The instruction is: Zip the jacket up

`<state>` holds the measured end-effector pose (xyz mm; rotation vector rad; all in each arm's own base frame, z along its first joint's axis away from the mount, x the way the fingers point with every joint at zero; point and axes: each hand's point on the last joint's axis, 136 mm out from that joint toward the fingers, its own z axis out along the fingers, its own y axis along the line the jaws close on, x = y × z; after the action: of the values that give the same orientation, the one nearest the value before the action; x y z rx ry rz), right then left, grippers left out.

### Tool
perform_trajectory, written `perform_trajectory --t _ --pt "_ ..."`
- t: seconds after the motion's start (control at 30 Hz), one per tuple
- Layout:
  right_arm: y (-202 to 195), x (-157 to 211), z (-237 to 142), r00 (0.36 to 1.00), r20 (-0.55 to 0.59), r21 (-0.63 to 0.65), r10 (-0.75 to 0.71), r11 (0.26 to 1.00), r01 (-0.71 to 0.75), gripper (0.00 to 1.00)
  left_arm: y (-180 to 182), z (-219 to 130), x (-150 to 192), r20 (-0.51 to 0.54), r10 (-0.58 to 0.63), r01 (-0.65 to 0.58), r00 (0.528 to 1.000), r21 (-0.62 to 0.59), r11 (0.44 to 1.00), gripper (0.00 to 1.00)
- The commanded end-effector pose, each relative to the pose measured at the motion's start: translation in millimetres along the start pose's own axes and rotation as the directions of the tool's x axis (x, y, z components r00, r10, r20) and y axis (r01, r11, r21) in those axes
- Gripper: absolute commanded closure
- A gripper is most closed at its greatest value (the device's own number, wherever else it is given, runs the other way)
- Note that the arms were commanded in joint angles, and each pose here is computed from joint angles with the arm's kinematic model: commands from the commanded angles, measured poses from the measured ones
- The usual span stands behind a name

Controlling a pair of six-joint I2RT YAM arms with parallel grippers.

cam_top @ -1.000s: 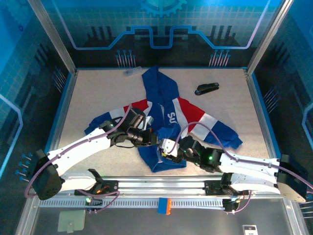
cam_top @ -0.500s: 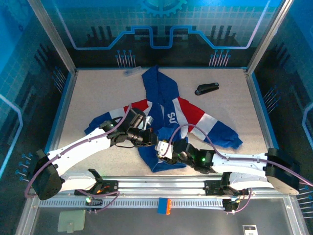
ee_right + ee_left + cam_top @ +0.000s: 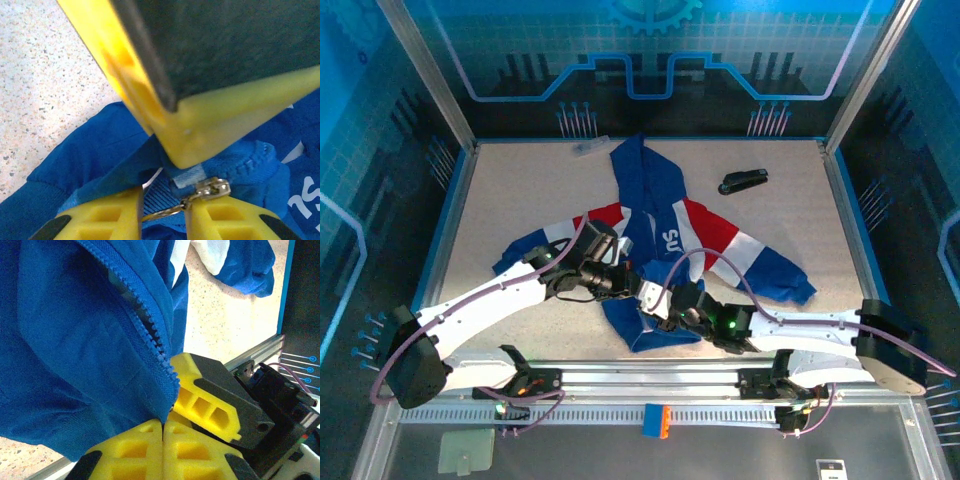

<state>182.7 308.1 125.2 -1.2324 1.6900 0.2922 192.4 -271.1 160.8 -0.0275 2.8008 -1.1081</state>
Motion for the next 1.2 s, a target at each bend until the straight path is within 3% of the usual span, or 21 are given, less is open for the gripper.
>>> perform_trajectory --t 0.0,0.2,0.43,1.17 --pt "-7 -23 -9 0.997 0.073 0.025 0.022 0.999 -0.024 0.77 -3 -6 1 0.002 0.001 -0.001 1.000 0.022 1.000 1.00" --pt "-7 -17 -15 0.999 0.042 0.020 0.013 1.000 -0.013 0.92 -1 -6 1 0.001 0.021 -0.021 1.000 0.011 1.000 1.00" --pt "-9 -18 -19 0.999 0.031 0.022 0.010 1.000 -0.011 1.00 1 -11 4 -0.008 0.048 -0.048 0.999 -0.013 0.999 1.00" --pt "-22 -24 -18 0.999 -0.022 0.004 0.036 0.999 -0.036 1.00 -2 -19 28 -0.094 0.122 -0.125 0.988 -0.031 0.992 1.00"
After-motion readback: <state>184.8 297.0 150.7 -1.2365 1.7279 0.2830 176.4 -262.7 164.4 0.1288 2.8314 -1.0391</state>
